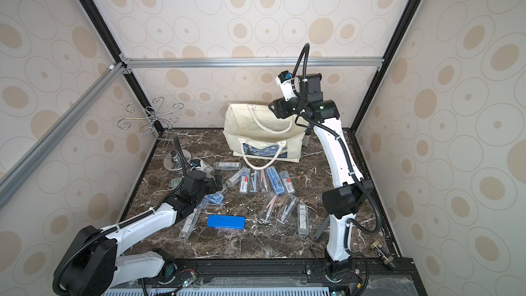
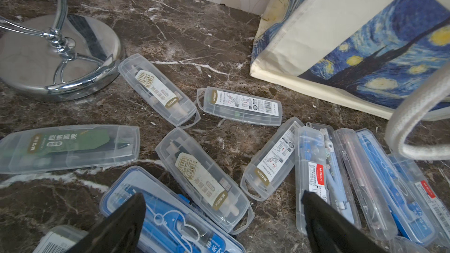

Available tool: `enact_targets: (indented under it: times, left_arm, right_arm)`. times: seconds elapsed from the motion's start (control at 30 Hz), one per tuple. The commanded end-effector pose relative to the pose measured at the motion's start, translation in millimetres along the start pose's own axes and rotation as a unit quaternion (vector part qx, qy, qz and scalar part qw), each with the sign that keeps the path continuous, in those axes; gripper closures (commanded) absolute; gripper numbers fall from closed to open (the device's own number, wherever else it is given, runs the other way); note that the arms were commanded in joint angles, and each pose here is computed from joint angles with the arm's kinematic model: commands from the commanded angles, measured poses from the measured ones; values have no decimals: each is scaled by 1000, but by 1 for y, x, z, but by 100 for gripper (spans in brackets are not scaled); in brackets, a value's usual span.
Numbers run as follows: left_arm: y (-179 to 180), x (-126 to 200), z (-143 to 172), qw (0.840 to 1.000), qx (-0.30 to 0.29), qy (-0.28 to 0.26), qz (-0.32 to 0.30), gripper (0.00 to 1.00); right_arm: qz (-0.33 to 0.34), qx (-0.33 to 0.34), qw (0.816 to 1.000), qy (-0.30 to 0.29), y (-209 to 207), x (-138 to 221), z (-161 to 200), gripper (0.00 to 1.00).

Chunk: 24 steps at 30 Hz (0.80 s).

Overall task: Put the compass set into the canvas bag
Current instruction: Place the compass set in the canvas bag, then pick up the compass set at the center of the board.

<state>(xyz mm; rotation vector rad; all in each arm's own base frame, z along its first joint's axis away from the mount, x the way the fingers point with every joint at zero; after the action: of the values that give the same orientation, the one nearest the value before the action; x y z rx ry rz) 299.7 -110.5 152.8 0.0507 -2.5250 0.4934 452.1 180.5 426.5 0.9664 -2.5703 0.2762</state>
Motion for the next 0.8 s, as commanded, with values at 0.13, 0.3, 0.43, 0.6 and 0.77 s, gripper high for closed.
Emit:
enact_targets:
  times: [0.13, 0.3, 0.43, 0.6, 0.77]
  left_arm:
    - [4, 5, -14, 1000, 26, -11, -12, 0]
    - [18, 3, -11, 998, 44, 9, -46, 0]
    - [33, 0, -5, 995, 58, 30, -79, 0]
    - [53, -1, 9, 987, 76, 66, -121, 0]
    - [71, 9, 22, 979, 87, 86, -164, 0]
  right_arm:
    - [-48, -28, 998, 26, 19, 6, 30, 36]
    - [-76, -25, 997, 11, 37, 22, 46, 36]
    - [-90, -3, 996, -7, 62, 41, 62, 35]
    - [-108, 27, 994, -7, 96, 58, 89, 34]
    - [-128, 40, 991, 6, 126, 62, 118, 33]
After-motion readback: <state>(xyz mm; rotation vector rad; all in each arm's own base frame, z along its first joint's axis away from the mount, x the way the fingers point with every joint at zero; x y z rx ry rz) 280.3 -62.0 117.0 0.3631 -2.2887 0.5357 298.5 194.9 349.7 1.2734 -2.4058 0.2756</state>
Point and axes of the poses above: each gripper's point midway between its finger pads, its own x axis back along the fingers, its own y axis along the line the jaws close on, z = x × y, the point moved 5 cm from there along x, back along the fingers, and after that the axes turned 7 degrees about x, right-handed, at the moved point
